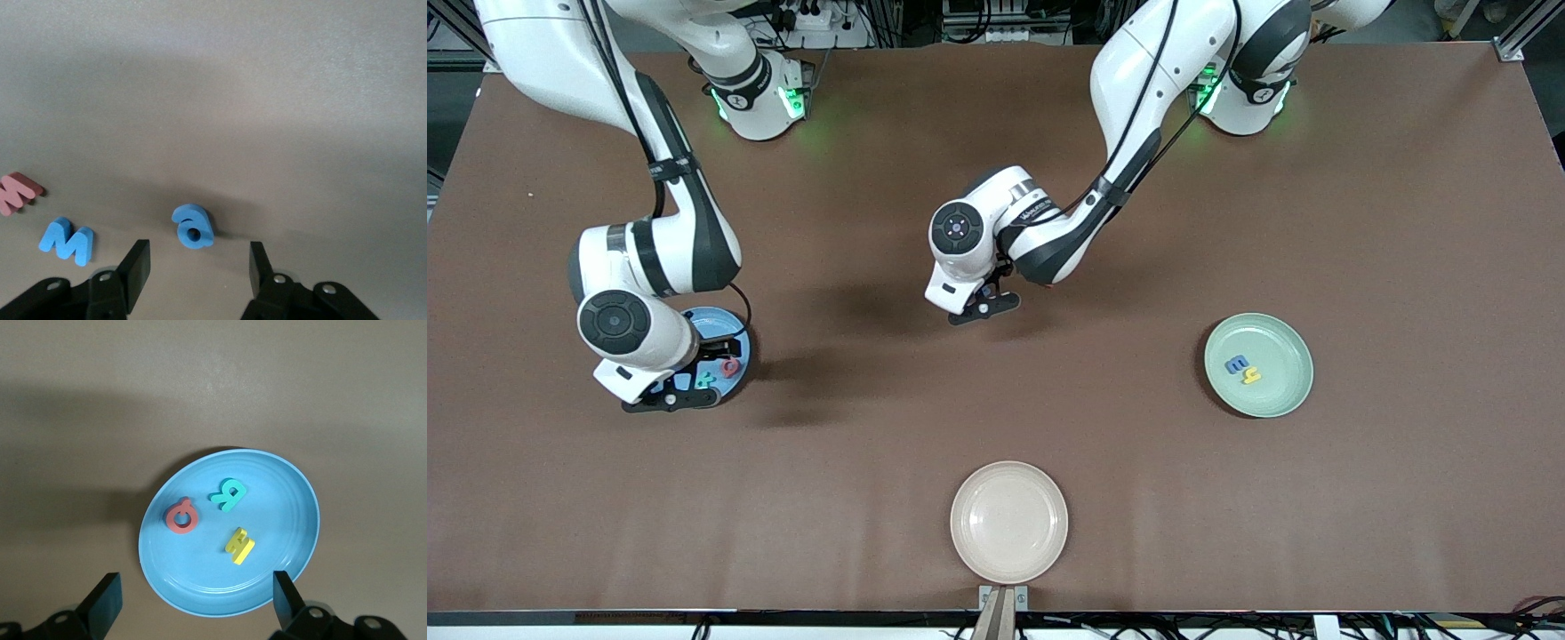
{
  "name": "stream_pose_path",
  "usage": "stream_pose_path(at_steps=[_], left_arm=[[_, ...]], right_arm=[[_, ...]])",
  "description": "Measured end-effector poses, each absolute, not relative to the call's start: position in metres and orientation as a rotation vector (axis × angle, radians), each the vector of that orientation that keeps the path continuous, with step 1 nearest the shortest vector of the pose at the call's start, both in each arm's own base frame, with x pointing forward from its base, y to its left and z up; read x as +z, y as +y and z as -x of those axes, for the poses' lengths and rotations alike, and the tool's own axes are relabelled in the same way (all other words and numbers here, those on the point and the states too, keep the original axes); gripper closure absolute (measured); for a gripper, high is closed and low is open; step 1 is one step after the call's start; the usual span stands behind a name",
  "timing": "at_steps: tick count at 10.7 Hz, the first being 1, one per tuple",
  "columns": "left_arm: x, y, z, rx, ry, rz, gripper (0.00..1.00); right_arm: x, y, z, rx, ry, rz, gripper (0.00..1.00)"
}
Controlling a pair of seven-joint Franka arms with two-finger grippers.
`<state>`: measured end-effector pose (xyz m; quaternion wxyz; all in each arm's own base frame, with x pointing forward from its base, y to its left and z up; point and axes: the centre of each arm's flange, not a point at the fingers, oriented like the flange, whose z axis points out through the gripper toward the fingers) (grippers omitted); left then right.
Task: Sort uppercase to blue plate, lowercase to green plate
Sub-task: 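Grasp teal R with the right gripper and place it on blue plate, then grasp blue a with the left gripper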
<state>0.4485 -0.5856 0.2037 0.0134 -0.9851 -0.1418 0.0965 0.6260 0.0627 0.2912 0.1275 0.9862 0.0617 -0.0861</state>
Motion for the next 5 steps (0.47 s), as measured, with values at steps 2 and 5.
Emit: stream_pose_path(at_steps=[2, 5], left_arm=[[0.198, -0.585, -0.446, 0.3, -0.465, 3.061, 0.34], [0.184, -0.579, -0.439, 0.291, -0.457, 3.042, 0.37]], right_arm=[[0.291, 0.063, -0.626, -0.252, 0.179, -2.869, 0.0], [0.291, 0.063, -0.626, -0.252, 0.179, -2.869, 0.0]])
